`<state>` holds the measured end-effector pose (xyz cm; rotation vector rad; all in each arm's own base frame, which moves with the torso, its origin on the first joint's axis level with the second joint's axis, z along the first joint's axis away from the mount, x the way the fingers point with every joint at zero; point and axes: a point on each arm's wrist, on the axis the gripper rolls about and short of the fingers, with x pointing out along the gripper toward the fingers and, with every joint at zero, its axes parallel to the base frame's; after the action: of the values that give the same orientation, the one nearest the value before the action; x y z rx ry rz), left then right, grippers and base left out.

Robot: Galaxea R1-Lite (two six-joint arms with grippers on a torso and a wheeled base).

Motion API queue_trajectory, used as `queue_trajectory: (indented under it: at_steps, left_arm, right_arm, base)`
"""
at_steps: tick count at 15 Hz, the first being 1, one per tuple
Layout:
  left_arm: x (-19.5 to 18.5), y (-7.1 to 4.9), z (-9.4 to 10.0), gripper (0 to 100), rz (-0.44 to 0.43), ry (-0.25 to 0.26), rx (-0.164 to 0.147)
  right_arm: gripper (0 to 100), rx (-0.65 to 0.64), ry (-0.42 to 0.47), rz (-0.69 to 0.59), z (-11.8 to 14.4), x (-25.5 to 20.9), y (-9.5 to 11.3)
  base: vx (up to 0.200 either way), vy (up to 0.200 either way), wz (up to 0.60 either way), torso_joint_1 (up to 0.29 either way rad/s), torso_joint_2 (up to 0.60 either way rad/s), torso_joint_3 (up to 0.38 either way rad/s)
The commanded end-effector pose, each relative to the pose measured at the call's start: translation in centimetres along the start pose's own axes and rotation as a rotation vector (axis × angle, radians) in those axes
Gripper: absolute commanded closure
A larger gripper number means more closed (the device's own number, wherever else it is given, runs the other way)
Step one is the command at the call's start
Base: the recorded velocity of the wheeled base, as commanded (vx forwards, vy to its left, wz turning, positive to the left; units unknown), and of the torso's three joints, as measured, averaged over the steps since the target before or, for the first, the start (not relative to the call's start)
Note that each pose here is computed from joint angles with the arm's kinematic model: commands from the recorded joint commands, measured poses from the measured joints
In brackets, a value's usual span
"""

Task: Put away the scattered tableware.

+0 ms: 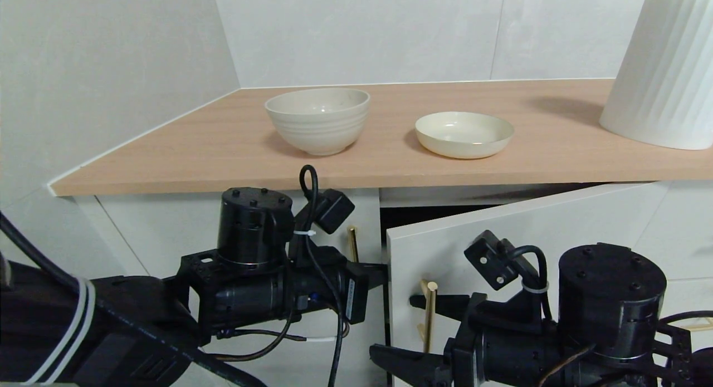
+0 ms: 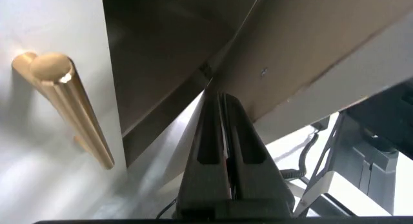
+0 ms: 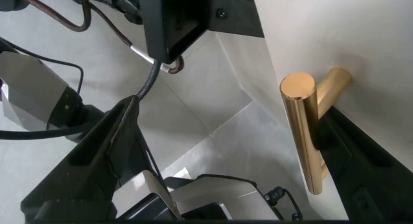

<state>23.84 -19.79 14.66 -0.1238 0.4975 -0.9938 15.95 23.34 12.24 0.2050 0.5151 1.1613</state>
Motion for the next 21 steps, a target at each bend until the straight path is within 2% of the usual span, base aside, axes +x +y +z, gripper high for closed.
queue_trajectory:
  at_steps: [1,3,5,13,15,19,20,21]
  left_arm:
    - [0.3,0.1,-0.1,100,-0.003,0.007,-0.002]
    - [0.9,0.4,-0.6,100,-0.001,0.016,-0.006]
    - [1.3,0.4,-0.5,100,-0.009,-0.004,0.005]
    - [2.0,-1.9,-1.1,100,-0.077,0.018,0.031]
    - [2.3,-2.7,-1.3,100,-0.100,0.027,0.040]
    - [1.7,-3.3,-1.0,100,-0.113,0.011,0.048]
    - [1.7,-3.4,-1.0,100,-0.116,0.011,0.045]
    - [1.7,-3.8,-1.0,100,-0.126,0.013,0.025]
  right_arm:
    - [0,-0.004,0.010,0.011,-0.3,0.2,0.3]
    - [0,-0.005,0.011,0.012,-0.3,0.0,0.4]
    - [0,-0.006,0.013,0.015,-0.4,-0.1,0.4]
    - [0,-0.008,0.004,0.001,-0.2,-0.3,0.2]
    - [0,0.009,-0.019,-0.050,0.3,-0.8,-1.3]
    - [0,0.010,-0.066,-0.155,1.1,-2.6,-3.9]
    - [0,0.011,-0.076,-0.166,1.3,-2.9,-4.2]
    - [0,0.003,-0.113,-0.176,2.0,-3.7,-4.2]
  base:
    - [0.000,0.000,0.00,0.000,0.00,0.000]
    - [0.000,0.000,0.00,0.000,0.00,0.000]
    - [0.000,0.000,0.00,0.000,0.00,0.000]
    - [0.000,0.000,0.00,0.000,0.00,0.000]
    - [0.000,0.000,0.00,0.000,0.00,0.000]
    - [0.000,0.000,0.00,0.000,0.00,0.000]
    - [0.000,0.000,0.00,0.000,0.00,0.000]
    - [0.000,0.000,0.00,0.000,0.00,0.000]
